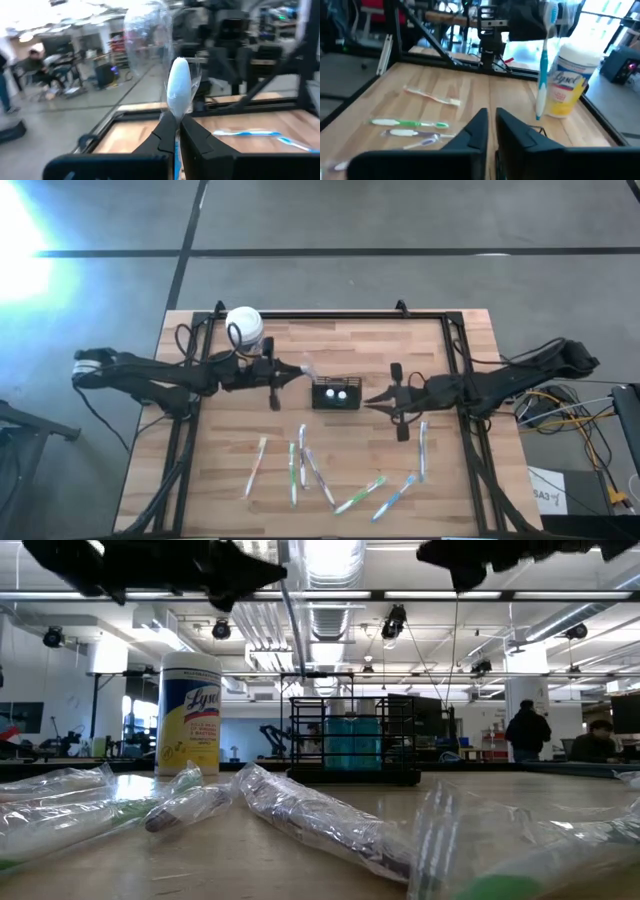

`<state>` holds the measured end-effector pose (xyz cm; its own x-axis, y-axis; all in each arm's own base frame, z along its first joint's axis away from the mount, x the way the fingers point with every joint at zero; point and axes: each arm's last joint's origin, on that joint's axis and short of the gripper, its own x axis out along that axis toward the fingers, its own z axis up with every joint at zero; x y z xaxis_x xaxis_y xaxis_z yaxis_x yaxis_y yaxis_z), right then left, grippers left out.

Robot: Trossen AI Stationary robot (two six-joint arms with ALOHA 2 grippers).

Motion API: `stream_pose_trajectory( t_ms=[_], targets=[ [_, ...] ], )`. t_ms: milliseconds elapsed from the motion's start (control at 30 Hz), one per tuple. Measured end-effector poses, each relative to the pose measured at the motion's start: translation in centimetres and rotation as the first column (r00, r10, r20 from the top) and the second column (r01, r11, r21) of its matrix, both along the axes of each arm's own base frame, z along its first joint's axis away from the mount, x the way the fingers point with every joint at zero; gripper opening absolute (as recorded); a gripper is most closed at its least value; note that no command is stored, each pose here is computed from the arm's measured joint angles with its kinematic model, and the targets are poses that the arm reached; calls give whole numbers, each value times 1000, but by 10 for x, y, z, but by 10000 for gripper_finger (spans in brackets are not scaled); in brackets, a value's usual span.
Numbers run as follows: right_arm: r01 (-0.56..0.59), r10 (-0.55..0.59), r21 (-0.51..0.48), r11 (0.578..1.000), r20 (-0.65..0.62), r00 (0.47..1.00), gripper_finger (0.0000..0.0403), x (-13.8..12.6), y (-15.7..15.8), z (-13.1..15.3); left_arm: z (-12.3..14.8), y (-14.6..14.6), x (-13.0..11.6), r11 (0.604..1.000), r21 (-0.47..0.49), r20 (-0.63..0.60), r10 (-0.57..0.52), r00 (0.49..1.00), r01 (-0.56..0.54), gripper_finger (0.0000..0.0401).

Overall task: Pick & Place toothbrushing station
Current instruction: Put the left blue toothbrush into the black mesh organizer

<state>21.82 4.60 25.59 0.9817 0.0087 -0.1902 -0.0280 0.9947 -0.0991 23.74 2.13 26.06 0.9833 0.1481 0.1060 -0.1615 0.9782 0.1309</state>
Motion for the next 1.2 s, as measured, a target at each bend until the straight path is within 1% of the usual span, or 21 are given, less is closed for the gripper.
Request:
stream_pose_trajectory(
  t_ms=[67, 133, 200, 367, 467, 567, 733, 867, 1000, 1200],
  targets=[
    [11, -12, 21, 1000, 29, 1000, 13, -4, -3, -13, -10, 6, -5, 999, -43, 13, 22, 1000, -22, 8],
    [24, -27, 58, 998, 51, 998, 11, -8, -6, -24, -15, 9, -9, 997, -75, 43, 9, 999, -5, 8],
    [29, -35, 81, 996, 74, 997, 9, -11, -8, -32, -18, 8, -12, 997, -80, 63, 3, 998, 2, 8],
    [26, -35, 85, 996, 107, 994, 8, -20, -9, -53, -21, 8, -13, 998, -68, 61, -6, 998, 10, 8],
    [27, -39, 93, 995, 134, 990, 8, -24, -10, -61, -23, 8, -10, 997, -74, 71, -8, 997, 13, 8],
    [24, -39, 97, 995, 162, 986, 8, -26, -11, -61, -24, 9, -4, 997, -79, 87, -18, 996, 25, 8],
    [24, -39, 96, 995, 158, 987, 8, -26, -11, -62, -37, 10, 7, 997, -79, 27, -15, 1000, 17, 8],
    [25, -39, 95, 995, 152, 988, 8, -26, -11, -63, -43, 11, 11, 997, -78, 35, -13, 999, 16, 8],
    [25, -39, 93, 995, 151, 988, 8, -26, -11, -63, -53, 12, 16, 997, -77, -6, -2, 1000, 1, 8],
    [27, -40, 90, 996, 155, 987, 8, -26, -11, -63, -68, 14, 26, 997, -69, -17, 15, 1000, -16, 8]
  ],
)
